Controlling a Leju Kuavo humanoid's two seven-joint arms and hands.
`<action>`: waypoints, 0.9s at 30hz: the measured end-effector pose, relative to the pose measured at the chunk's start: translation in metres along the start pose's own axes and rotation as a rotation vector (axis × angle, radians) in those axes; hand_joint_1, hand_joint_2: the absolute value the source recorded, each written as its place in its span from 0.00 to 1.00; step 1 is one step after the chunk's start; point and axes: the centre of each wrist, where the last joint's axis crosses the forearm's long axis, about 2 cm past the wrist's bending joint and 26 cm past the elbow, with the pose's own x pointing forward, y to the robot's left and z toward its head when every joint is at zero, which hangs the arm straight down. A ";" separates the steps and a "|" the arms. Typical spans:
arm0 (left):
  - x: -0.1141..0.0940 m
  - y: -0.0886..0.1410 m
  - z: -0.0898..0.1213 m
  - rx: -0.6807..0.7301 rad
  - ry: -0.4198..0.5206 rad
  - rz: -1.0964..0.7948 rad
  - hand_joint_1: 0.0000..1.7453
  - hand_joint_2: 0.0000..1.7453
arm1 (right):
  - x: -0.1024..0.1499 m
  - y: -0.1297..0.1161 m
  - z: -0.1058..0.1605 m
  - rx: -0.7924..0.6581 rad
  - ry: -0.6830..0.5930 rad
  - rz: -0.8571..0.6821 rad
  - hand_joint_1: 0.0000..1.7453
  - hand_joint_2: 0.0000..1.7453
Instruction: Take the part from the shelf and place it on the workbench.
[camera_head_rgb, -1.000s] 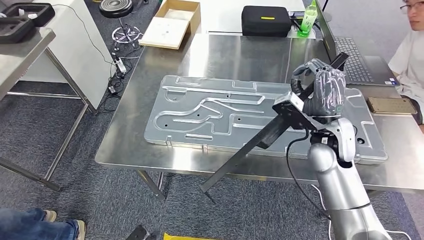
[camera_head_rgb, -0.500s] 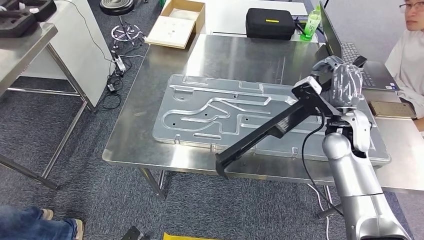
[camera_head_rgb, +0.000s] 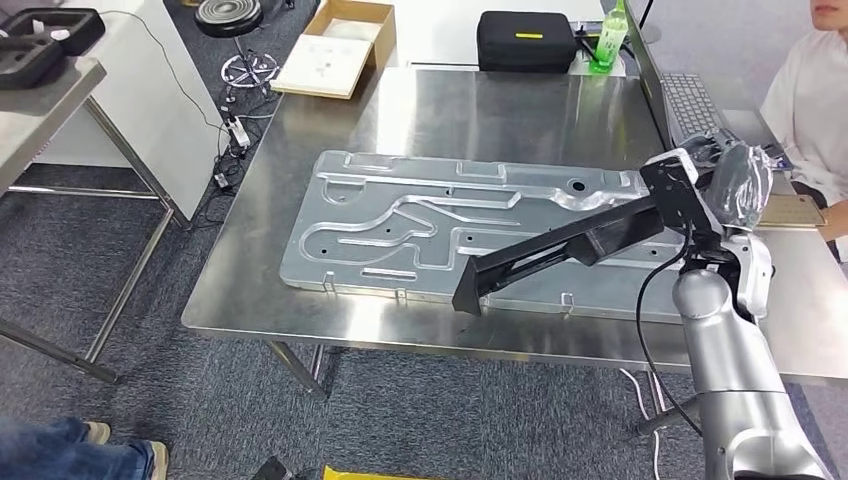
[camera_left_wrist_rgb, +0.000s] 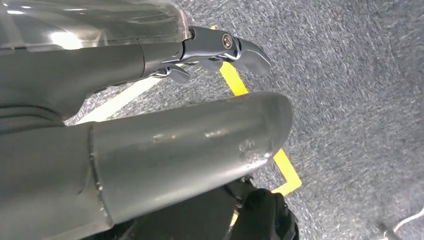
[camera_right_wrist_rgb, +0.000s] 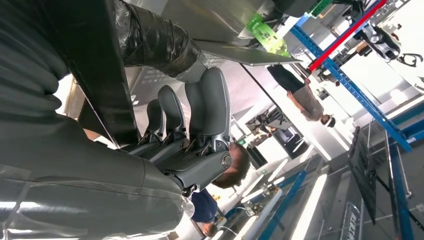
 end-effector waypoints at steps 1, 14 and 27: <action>-0.001 0.000 0.000 -0.001 0.001 0.001 0.00 0.00 | -0.002 0.000 0.002 0.003 0.005 -0.007 1.00 1.00; -0.001 0.002 0.001 0.002 -0.002 -0.001 0.00 0.00 | -0.010 -0.003 0.007 0.001 0.020 -0.023 1.00 1.00; 0.000 0.002 0.001 0.006 -0.007 -0.002 0.00 0.00 | -0.015 -0.003 0.007 0.028 0.035 -0.014 1.00 1.00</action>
